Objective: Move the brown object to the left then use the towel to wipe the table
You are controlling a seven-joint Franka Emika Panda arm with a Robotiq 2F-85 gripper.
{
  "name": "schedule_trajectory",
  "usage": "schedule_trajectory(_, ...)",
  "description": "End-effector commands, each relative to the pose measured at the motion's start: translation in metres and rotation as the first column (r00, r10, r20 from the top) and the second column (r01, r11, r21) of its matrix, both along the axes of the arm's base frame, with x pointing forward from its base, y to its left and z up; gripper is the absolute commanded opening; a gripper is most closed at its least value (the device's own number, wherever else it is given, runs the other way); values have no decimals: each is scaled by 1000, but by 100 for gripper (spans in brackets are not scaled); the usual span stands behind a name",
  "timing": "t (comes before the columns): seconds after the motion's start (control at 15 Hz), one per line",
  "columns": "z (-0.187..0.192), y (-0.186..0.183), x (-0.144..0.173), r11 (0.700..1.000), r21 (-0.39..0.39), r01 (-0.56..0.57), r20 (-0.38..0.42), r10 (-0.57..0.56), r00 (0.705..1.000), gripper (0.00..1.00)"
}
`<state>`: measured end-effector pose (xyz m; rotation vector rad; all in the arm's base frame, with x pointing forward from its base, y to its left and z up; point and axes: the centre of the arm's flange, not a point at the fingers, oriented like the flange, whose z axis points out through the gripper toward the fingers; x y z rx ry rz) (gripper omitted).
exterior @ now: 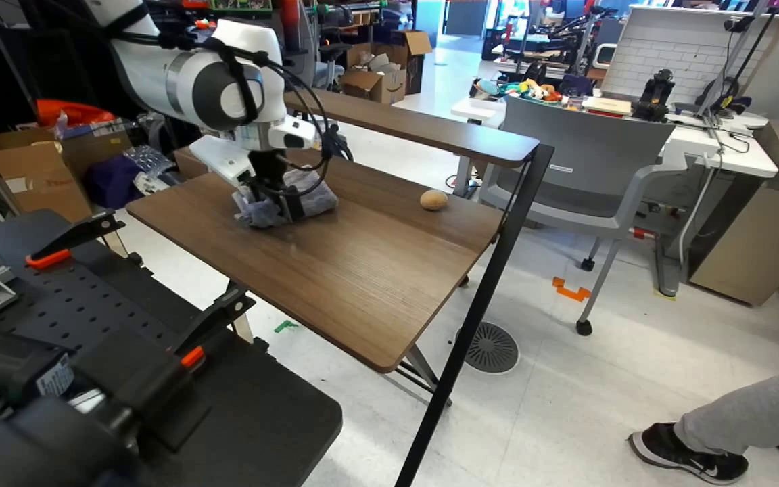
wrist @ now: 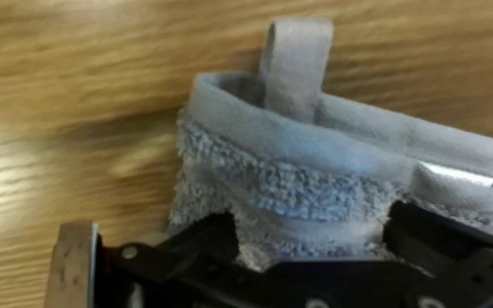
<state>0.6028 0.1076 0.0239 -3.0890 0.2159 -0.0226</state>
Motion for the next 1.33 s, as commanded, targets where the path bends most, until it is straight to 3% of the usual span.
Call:
schedule_trajectory(0.0, -42, -65, 54, 982, -24, 189, 6, -189, 982, 100)
schedule_trajectory(0.27, -25, -60, 80, 969, 40, 242, 21, -243, 970, 100)
schedule_trajectory(0.73, -15, 39, 97, 975, 139, 173, 42, -180, 983, 100)
schedule_trajectory(0.93, -16, 61, 98, 977, 146, 157, 47, -166, 985, 100)
schedule_trajectory(1.07, -19, 51, 104, 975, 146, 169, 44, -177, 983, 100)
schedule_trajectory(1.27, -27, 2, 119, 959, 117, 256, 25, -261, 965, 100)
